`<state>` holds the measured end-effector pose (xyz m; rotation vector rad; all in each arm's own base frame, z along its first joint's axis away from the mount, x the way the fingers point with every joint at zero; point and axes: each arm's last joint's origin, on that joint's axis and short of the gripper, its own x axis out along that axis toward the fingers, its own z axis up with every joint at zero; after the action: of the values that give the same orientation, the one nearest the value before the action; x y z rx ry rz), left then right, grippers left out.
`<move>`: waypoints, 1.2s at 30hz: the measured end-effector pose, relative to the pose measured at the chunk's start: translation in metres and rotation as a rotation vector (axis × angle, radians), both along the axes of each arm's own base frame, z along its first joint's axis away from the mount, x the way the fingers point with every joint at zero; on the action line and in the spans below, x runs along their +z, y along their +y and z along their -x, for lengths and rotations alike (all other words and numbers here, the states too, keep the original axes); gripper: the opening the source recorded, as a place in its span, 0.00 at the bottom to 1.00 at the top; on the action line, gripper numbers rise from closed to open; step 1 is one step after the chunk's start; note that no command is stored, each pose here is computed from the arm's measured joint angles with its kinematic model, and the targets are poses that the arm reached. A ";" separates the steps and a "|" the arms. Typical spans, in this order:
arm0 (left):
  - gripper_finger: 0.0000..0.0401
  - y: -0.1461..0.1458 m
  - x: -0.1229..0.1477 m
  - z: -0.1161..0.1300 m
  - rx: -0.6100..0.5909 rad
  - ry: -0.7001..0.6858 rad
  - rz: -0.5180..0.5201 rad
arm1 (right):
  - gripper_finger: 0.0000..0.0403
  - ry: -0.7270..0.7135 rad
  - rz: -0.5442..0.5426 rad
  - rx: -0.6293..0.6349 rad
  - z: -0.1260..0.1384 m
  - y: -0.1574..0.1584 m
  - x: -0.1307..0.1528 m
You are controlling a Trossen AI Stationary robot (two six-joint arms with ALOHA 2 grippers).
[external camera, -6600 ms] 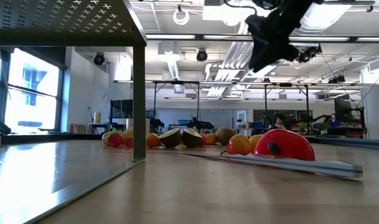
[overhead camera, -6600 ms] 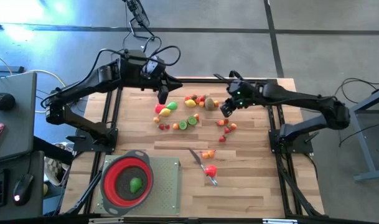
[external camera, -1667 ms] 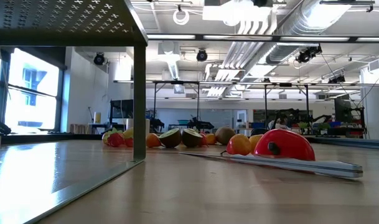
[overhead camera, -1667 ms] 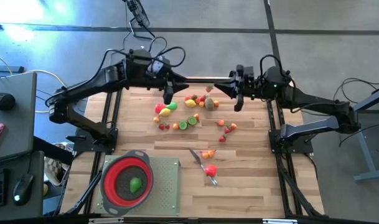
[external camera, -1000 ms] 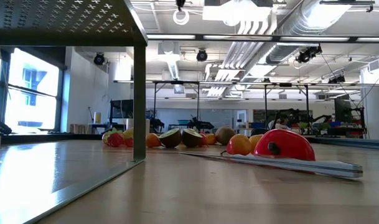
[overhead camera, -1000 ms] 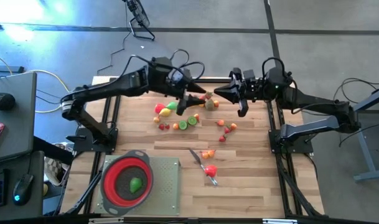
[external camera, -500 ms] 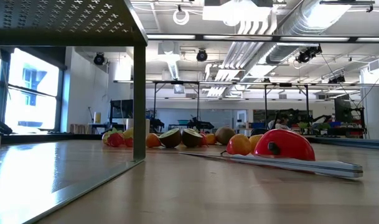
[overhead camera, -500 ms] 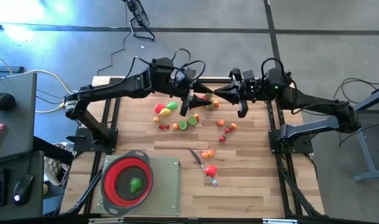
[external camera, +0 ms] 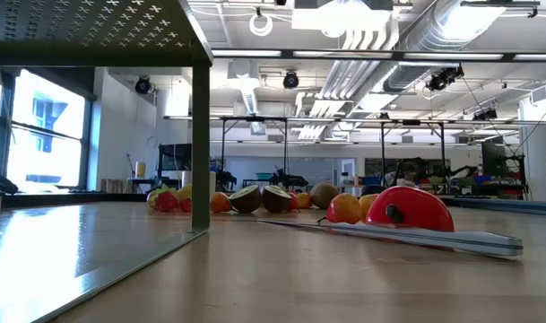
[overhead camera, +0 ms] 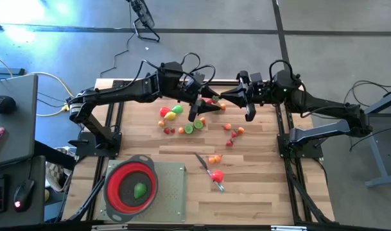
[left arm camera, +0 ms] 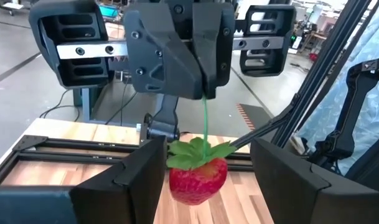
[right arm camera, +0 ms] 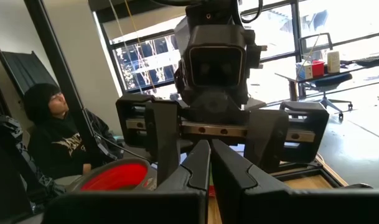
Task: Pick & Place Fruit
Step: Put the strawberry into the red strainer bowl on the shelf
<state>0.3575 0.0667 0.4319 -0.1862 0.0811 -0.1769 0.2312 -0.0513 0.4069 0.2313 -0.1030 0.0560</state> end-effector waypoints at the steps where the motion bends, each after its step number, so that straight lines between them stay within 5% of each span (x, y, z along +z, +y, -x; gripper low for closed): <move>1: 0.57 0.000 0.000 0.000 0.000 0.000 0.000 | 0.01 0.000 0.002 0.000 0.000 0.000 0.000; 20: 0.26 0.000 0.000 0.000 0.000 0.000 0.008 | 0.01 0.000 0.002 -0.001 0.000 0.000 0.000; 36: 0.24 0.000 0.000 0.000 -0.002 0.003 0.026 | 0.01 0.001 0.003 0.018 0.000 0.000 0.000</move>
<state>0.3573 0.0666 0.4322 -0.2128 0.0824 -0.1793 0.2313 -0.0509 0.4068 0.2296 -0.0997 0.0736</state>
